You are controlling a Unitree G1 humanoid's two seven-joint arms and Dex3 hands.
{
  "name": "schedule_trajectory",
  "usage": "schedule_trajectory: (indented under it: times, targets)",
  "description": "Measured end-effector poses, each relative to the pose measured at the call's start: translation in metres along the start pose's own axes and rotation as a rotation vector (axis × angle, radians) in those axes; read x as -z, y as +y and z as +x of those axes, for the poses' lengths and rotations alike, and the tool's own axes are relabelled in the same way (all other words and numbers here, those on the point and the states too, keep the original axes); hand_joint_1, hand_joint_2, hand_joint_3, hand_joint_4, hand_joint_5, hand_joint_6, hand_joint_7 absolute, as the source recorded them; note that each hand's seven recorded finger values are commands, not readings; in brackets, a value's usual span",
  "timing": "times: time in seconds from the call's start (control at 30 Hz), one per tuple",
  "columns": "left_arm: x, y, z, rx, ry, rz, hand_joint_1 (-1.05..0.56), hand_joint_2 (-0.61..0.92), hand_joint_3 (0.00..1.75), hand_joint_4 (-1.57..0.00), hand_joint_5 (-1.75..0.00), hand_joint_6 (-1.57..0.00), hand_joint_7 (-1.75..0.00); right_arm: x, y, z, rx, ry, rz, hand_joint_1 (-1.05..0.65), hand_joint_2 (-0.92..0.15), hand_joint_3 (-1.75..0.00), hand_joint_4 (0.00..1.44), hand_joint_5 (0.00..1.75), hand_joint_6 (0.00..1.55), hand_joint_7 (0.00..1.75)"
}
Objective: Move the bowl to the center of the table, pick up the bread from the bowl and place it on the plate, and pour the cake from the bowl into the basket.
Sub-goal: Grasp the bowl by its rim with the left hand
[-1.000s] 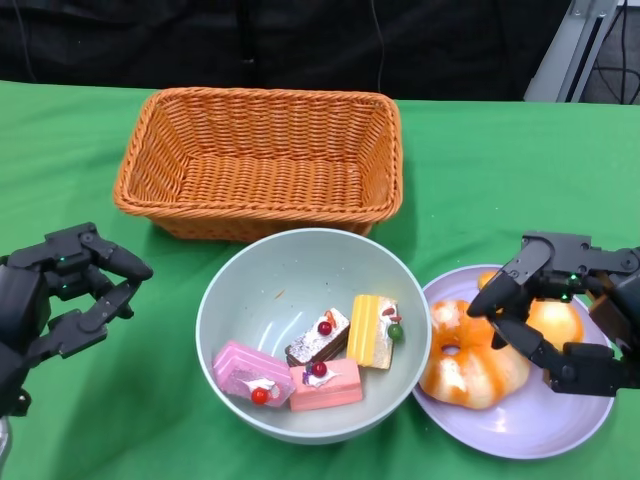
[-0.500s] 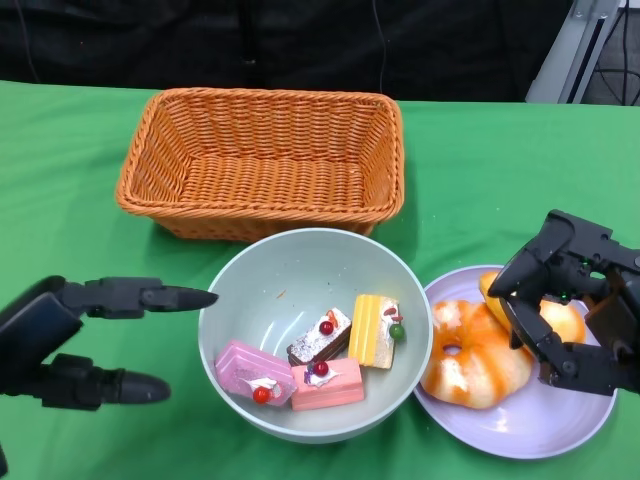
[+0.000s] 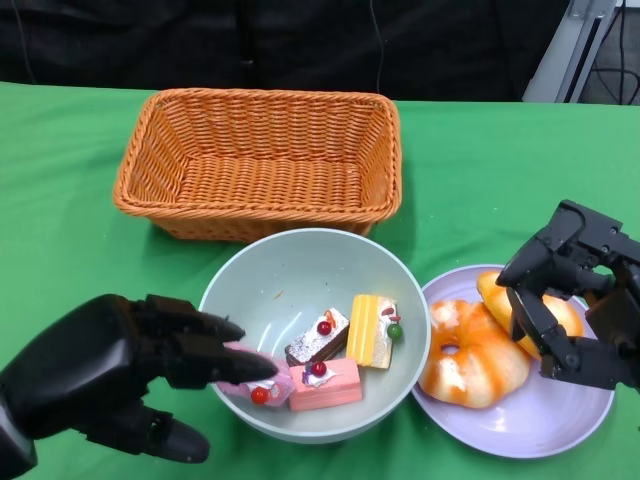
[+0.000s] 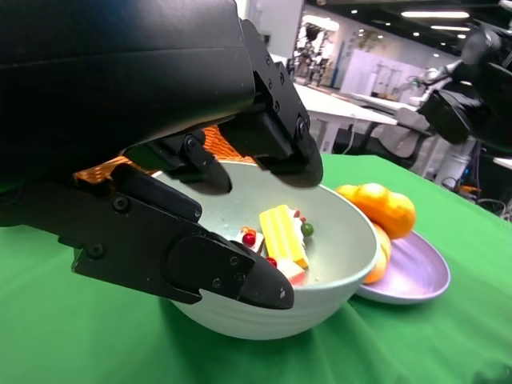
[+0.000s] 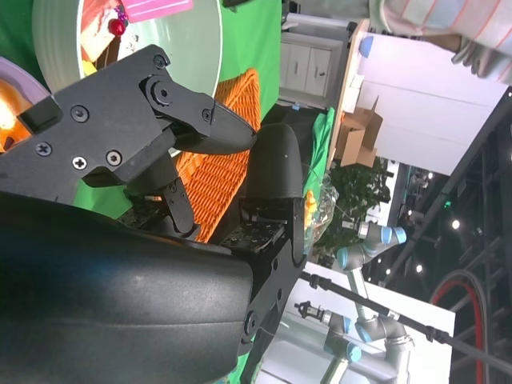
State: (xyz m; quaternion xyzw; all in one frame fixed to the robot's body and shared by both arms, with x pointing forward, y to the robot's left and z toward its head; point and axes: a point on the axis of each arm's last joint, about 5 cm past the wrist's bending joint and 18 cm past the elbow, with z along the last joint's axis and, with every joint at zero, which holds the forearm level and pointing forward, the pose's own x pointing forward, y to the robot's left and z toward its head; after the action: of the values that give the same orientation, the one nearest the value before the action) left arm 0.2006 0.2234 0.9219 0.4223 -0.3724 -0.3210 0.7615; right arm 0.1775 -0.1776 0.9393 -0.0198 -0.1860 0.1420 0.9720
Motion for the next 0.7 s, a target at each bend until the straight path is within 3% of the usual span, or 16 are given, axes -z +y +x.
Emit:
schedule_trajectory:
  times: [0.13, 0.37, 0.7]
  targets:
    - [-0.001, -0.001, 0.001, -0.003, -0.003, 0.020, -0.45, 0.90, 0.01, -0.86, -0.09, -0.90, -0.05, 0.000, 0.000, 0.000, 0.003, 0.001, 0.001, -0.23, -0.54, -1.00, 0.69, 1.70, 0.60, 1.45]
    - [-0.001, 0.001, 0.009, 0.154, 0.050, 0.095, -0.42, 0.91, 0.01, -0.94, -0.09, -0.94, -0.04, 0.001, 0.002, 0.001, 0.006, -0.001, 0.009, -0.23, -0.55, -0.95, 0.70, 1.68, 0.60, 1.43]
    - [-0.001, -0.004, 0.018, 0.141, 0.033, 0.099, -0.39, 0.92, 0.03, -1.05, -0.10, -0.98, -0.03, 0.001, 0.008, 0.000, -0.004, 0.005, 0.005, -0.22, -0.52, -0.97, 0.68, 1.67, 0.61, 1.40]
